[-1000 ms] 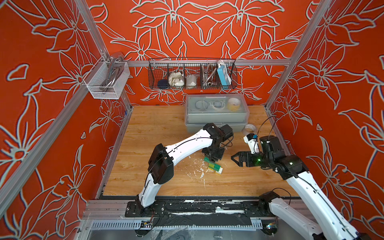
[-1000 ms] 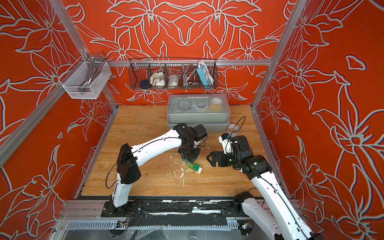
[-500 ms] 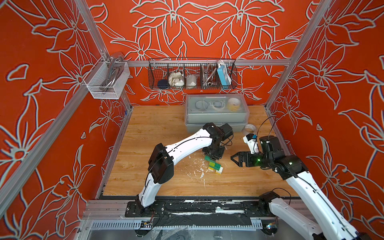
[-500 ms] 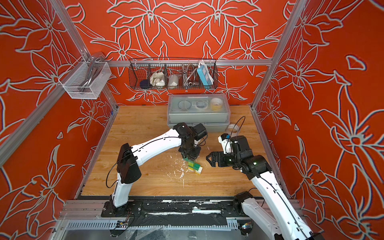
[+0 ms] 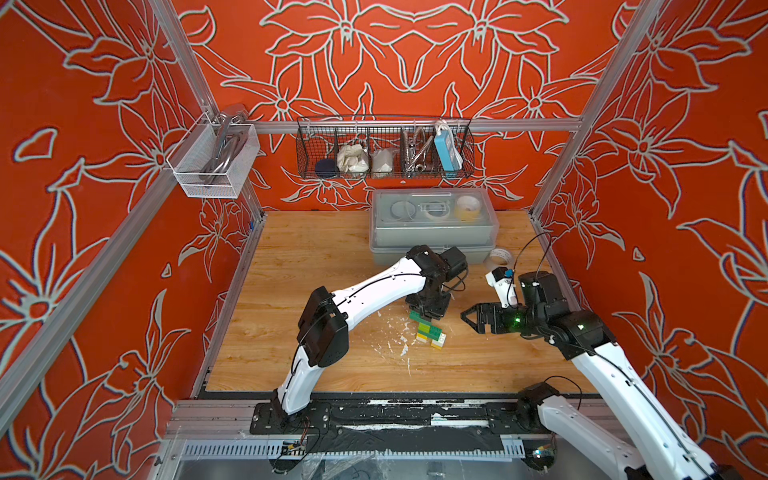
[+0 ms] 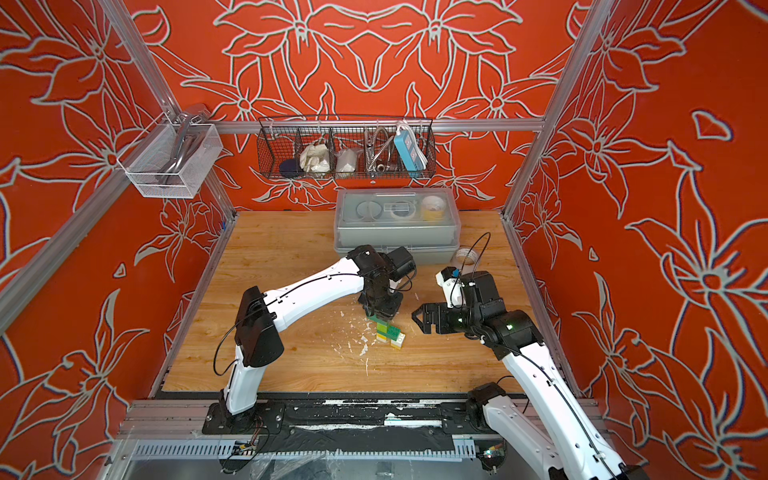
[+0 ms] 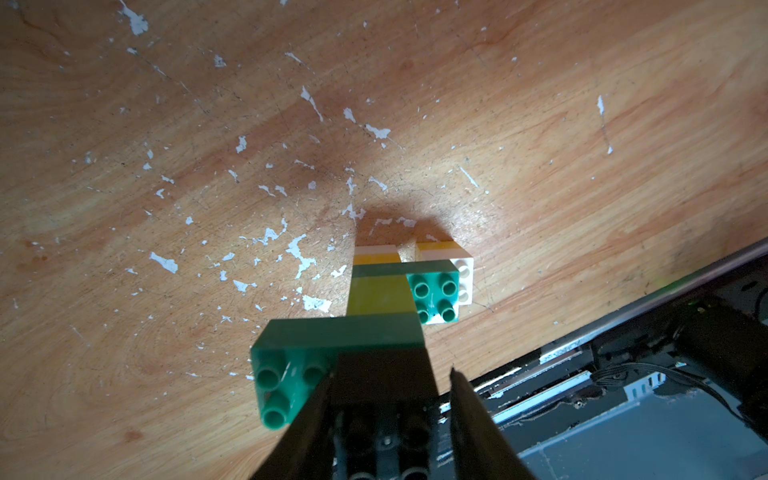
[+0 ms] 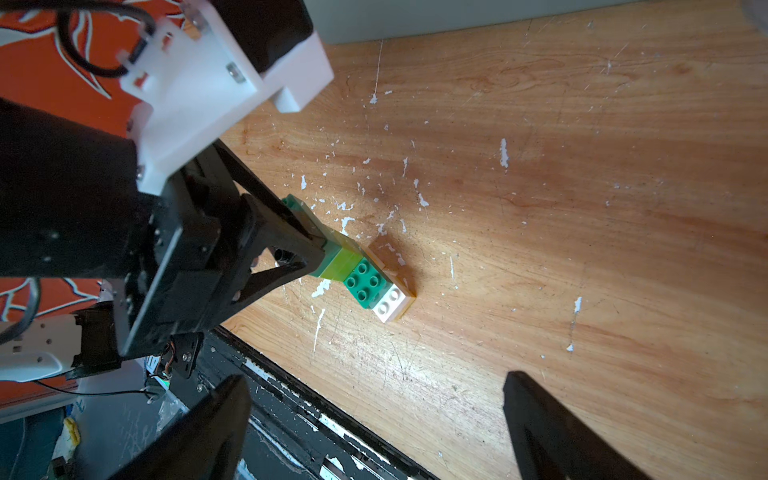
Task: Assemble a giraffe with lego
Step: Assemble the lego brick with the lego brick, then move the lego brick at the center of the board.
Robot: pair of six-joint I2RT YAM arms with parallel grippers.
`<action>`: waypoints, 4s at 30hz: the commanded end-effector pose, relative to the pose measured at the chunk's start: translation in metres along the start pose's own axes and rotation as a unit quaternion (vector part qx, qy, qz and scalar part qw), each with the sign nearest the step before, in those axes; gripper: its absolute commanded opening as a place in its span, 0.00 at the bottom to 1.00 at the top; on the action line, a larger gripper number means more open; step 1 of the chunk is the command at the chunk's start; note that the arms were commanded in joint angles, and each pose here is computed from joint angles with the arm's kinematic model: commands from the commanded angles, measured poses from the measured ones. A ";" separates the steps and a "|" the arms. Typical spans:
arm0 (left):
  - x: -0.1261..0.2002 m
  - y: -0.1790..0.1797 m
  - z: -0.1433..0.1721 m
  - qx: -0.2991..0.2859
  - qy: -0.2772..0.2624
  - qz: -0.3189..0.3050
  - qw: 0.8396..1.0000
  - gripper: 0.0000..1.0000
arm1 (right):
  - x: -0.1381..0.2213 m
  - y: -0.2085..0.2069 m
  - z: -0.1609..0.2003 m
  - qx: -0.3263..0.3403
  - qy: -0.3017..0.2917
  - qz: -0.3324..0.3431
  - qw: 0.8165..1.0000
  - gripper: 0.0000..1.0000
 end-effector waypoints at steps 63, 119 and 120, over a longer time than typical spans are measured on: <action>0.060 0.101 0.041 0.132 -0.054 -0.023 0.989 0.54 | -0.081 0.034 -0.023 0.048 0.083 -0.033 0.995 0.98; 0.067 0.087 0.022 0.126 -0.067 0.001 0.990 0.54 | -0.102 -0.015 0.049 0.043 0.227 0.069 0.970 0.88; 0.067 0.086 0.021 0.125 -0.068 0.002 0.990 0.54 | -0.102 -0.016 0.048 0.043 0.228 0.071 0.970 0.88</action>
Point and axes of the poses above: each gripper's point midway between its finger pads, its own x axis back along the fingers, its own y axis along the line the jaws close on, z = x × y, the point moved 3 cm from there along x, back along the fingers, and after that the axes turned 6 degrees about x, right-handed, at the moved point
